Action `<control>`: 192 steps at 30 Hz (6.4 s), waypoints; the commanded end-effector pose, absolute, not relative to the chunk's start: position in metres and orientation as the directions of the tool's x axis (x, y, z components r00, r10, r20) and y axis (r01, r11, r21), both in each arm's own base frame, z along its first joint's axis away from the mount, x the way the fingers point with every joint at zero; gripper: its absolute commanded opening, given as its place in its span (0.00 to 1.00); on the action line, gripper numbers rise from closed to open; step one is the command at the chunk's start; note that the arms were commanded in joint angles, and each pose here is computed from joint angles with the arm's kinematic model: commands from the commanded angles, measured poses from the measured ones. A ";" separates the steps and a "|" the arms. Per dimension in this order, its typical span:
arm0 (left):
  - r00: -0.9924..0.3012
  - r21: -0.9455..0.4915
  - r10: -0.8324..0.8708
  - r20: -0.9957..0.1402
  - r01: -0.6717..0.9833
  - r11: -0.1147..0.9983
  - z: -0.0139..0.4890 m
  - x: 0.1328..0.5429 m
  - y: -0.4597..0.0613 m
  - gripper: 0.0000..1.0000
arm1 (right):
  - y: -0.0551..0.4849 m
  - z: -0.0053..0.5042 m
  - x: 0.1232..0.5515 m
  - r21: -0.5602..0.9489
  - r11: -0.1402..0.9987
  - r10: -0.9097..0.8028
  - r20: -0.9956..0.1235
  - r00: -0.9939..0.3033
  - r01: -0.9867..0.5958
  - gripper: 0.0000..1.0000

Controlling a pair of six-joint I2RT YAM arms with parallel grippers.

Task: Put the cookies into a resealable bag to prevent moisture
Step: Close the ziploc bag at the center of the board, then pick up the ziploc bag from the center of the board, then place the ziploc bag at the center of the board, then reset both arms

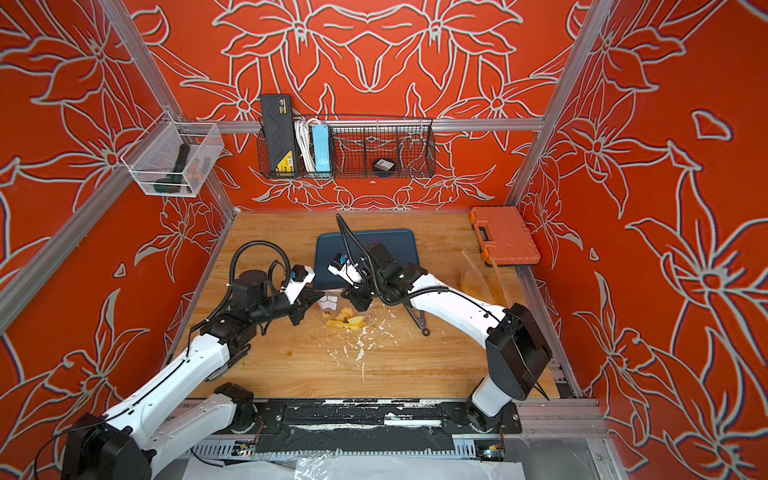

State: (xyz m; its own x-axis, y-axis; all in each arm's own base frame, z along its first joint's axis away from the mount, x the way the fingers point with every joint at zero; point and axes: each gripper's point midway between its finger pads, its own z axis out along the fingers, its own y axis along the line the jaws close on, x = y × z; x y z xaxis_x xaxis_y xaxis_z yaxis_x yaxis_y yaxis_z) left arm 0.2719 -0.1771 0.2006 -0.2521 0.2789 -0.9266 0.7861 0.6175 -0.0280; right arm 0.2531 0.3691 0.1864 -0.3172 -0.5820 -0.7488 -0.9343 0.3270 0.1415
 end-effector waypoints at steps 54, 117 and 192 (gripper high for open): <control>-0.210 0.007 0.283 -0.936 0.791 0.612 0.207 0.272 -0.177 0.00 | 0.405 0.210 0.253 0.092 0.217 -0.568 -0.797 -0.203 -0.972 0.29; -0.266 -0.082 0.103 -0.958 0.604 0.793 0.244 0.298 -0.152 1.00 | 0.195 0.236 0.232 0.131 0.831 -0.430 -0.467 -0.773 -0.541 0.00; -0.221 -0.019 -0.019 -0.975 -0.003 1.000 0.116 0.363 -0.013 1.00 | 0.000 0.142 0.370 -0.205 0.976 -0.147 -0.869 -0.473 0.074 0.96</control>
State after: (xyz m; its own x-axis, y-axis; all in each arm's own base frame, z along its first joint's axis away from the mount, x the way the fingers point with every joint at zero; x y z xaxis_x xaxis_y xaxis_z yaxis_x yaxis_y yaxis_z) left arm 0.3533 -0.0197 0.1030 -0.2762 0.0598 -0.9593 -0.0050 0.9980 0.0636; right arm 0.3724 0.0049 0.1364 -0.4594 -0.1306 -0.8786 0.0704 0.9807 -0.1825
